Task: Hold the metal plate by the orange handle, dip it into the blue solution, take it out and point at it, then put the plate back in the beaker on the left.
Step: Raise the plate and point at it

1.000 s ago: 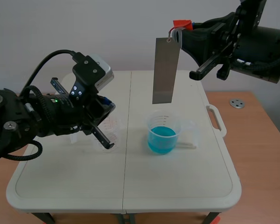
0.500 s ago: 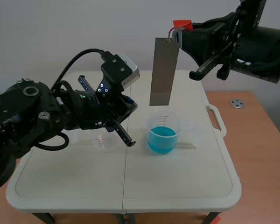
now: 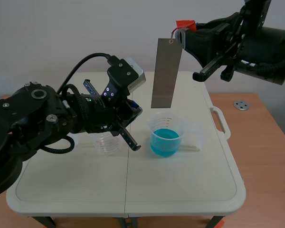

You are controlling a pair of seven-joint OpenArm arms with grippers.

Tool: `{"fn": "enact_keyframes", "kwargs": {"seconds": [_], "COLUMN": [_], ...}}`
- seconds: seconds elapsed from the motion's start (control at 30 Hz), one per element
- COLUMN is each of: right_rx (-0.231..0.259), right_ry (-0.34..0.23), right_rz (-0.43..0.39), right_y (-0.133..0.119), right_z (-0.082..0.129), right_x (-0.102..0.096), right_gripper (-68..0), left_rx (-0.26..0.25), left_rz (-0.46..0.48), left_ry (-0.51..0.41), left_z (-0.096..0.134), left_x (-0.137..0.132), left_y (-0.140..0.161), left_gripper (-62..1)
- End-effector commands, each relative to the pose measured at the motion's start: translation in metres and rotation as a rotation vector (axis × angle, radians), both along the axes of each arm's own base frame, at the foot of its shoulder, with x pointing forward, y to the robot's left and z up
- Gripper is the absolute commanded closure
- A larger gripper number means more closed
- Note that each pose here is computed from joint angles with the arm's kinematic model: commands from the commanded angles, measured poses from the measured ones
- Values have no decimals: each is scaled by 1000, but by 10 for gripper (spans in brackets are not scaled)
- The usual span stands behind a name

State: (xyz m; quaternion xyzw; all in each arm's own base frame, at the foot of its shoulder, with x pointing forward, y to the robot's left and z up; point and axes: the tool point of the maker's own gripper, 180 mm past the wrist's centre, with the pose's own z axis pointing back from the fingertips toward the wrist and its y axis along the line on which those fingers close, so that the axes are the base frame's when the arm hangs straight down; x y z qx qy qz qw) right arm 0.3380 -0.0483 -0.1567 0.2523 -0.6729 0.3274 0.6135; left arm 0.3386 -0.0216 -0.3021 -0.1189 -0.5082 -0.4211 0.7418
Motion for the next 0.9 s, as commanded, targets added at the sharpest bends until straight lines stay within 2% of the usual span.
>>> {"fn": "enact_keyframes", "kwargs": {"seconds": [0.0, 0.37, 0.47, 0.67, 0.87], "right_rx": [10, 10, 11, 11, 11], "right_ry": [-45, -45, -45, -45, -45], "right_rz": [3, 3, 3, 3, 3], "right_y": [-3, -3, -3, -3, -3], "right_z": [15, 15, 16, 16, 16], "right_x": [0, 0, 0, 0, 0], "right_gripper": [-15, -15, -15, -15, -15], "left_rx": [-23, -22, -20, -19, 12], "left_rz": [-2, 0, 26, 147, 238], "left_ry": [-37, -37, -36, -75, -130], "left_z": [15, 14, 12, 18, 33], "left_x": [6, 6, 7, 15, 12], "left_y": [-3, -3, 3, 33, 75], "left_gripper": [-27, -27, -27, -27, -27]}}
